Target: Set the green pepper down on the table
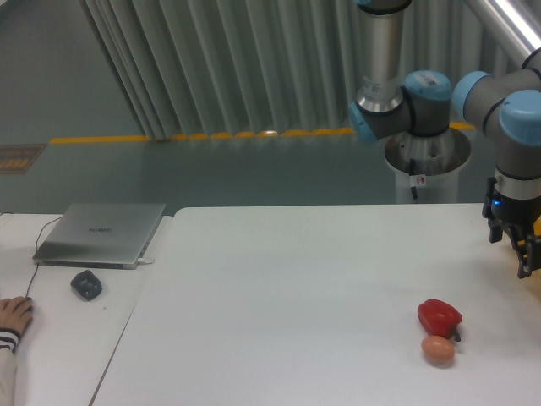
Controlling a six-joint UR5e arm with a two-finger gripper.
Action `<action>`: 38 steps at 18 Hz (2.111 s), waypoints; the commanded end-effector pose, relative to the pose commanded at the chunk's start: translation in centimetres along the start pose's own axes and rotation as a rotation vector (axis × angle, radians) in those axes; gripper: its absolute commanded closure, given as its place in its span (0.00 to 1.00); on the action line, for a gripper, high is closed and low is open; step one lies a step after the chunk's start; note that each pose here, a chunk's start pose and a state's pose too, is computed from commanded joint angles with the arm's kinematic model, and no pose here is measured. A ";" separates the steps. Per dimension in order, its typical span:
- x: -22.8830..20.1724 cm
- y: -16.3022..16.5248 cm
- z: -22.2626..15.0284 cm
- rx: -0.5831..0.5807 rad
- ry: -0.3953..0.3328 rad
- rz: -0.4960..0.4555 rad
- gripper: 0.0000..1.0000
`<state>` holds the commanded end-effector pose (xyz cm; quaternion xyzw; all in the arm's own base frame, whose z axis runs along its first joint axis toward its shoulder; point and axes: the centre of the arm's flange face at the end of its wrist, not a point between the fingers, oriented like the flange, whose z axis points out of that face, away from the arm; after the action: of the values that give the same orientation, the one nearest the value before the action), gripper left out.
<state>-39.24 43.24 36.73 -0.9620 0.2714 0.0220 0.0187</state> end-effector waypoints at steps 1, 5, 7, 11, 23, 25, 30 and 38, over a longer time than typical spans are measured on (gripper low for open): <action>0.1 -0.5 0.2 0.002 0.003 -0.017 0.00; -0.2 -1.8 0.9 0.000 0.013 -0.080 0.00; -0.2 -2.2 1.1 0.000 0.013 -0.086 0.00; -0.6 -2.2 1.2 0.001 -0.001 -0.088 0.00; -1.3 2.9 -0.1 -0.172 -0.003 0.210 0.00; -1.5 5.0 -0.9 -0.176 -0.003 0.256 0.00; -1.9 9.7 -1.8 -0.182 0.014 0.438 0.00; -2.2 17.2 -1.9 -0.179 0.064 0.725 0.00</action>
<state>-50.05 29.70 38.30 -0.8014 0.5920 0.0208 -0.0830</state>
